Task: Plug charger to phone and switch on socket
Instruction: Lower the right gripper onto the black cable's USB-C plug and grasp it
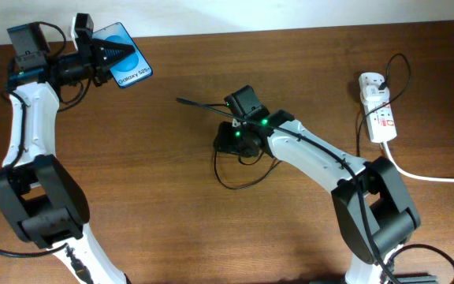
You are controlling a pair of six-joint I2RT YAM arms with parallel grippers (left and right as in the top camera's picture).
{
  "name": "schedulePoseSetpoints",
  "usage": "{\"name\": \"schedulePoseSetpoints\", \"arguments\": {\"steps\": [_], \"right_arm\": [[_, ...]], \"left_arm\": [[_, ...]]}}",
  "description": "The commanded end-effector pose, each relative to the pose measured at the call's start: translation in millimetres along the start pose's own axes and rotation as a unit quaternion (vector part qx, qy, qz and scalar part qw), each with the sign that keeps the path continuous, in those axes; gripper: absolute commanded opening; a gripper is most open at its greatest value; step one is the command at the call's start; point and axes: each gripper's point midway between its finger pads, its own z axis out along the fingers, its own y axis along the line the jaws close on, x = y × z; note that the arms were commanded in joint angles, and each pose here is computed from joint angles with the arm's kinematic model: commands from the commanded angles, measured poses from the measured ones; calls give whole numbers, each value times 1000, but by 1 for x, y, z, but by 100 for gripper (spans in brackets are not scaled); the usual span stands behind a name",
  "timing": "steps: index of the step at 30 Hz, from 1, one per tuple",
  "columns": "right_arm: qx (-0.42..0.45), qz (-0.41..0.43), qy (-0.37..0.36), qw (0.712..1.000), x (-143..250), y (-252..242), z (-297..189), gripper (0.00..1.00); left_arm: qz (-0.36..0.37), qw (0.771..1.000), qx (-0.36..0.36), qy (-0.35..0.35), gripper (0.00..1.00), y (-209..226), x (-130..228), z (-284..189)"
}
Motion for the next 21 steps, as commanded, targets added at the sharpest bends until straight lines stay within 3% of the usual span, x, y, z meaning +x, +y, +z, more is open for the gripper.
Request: {"name": "schedulePoseSetpoints", "arguments": {"steps": [1, 21], "right_arm": [[7, 16, -4, 1000, -3, -1, 11, 43], [22, 25, 11, 999, 13, -5, 60, 32]], "left_arm": [[13, 1000, 2, 0, 0, -7, -2, -1], [1, 1000, 1, 1, 0, -6, 0, -1]]}}
